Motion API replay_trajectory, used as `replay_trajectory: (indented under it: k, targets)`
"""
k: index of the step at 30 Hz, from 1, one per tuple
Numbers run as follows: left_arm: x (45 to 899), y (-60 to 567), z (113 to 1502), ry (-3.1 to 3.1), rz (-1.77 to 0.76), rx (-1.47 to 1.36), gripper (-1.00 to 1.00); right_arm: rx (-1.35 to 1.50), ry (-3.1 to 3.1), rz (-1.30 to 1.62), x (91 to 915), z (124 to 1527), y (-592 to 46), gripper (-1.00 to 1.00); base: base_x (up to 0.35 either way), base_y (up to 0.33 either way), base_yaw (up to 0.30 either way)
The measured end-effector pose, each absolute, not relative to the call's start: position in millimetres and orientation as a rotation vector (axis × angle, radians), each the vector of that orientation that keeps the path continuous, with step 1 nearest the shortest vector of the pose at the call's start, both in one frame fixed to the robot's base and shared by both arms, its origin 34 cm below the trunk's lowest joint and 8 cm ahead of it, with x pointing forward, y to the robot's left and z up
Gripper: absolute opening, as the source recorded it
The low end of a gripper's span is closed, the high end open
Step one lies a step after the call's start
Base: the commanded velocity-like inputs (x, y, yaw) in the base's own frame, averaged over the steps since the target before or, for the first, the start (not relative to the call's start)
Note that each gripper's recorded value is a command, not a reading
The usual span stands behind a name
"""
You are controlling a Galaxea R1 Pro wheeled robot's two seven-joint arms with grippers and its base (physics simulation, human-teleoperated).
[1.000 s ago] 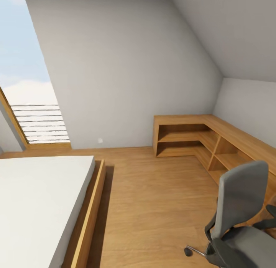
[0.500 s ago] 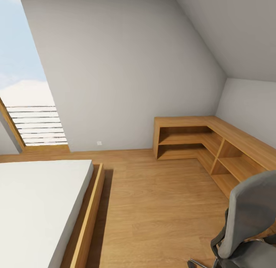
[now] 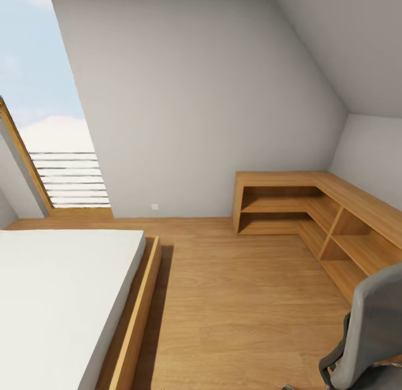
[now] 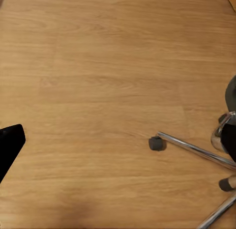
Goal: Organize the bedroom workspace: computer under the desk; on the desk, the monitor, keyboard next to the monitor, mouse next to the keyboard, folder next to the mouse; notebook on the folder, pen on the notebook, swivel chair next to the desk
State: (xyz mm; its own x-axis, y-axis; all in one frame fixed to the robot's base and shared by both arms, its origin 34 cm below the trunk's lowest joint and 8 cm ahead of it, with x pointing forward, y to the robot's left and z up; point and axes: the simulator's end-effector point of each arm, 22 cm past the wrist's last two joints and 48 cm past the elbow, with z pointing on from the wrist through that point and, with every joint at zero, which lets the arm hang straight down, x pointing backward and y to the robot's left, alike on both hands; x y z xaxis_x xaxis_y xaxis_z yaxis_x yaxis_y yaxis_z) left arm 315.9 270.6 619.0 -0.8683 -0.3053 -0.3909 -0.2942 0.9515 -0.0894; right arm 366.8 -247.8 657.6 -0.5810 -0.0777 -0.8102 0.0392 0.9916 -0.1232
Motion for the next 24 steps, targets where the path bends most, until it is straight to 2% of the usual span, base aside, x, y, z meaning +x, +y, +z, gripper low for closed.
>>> replay_trajectory:
  k: [9,20,24]
  targets:
    - [316.5,269.4,619.3,2.694,-0.043,-0.428,1.0,-0.026,2.186,-0.16,366.4,657.5,-249.1,1.0,0.209,0.039,0.024]
    - [316.6,268.6,619.2,2.695,-0.046,-0.424,1.0,-0.027,2.188,-0.162,366.3,657.2,-249.9,1.0,0.058,0.007,0.002]
    - [316.8,268.4,619.4,2.694,-0.046,-0.422,1.0,-0.028,2.187,-0.163,366.1,657.4,-250.5,1.0,0.261,0.0,0.0]
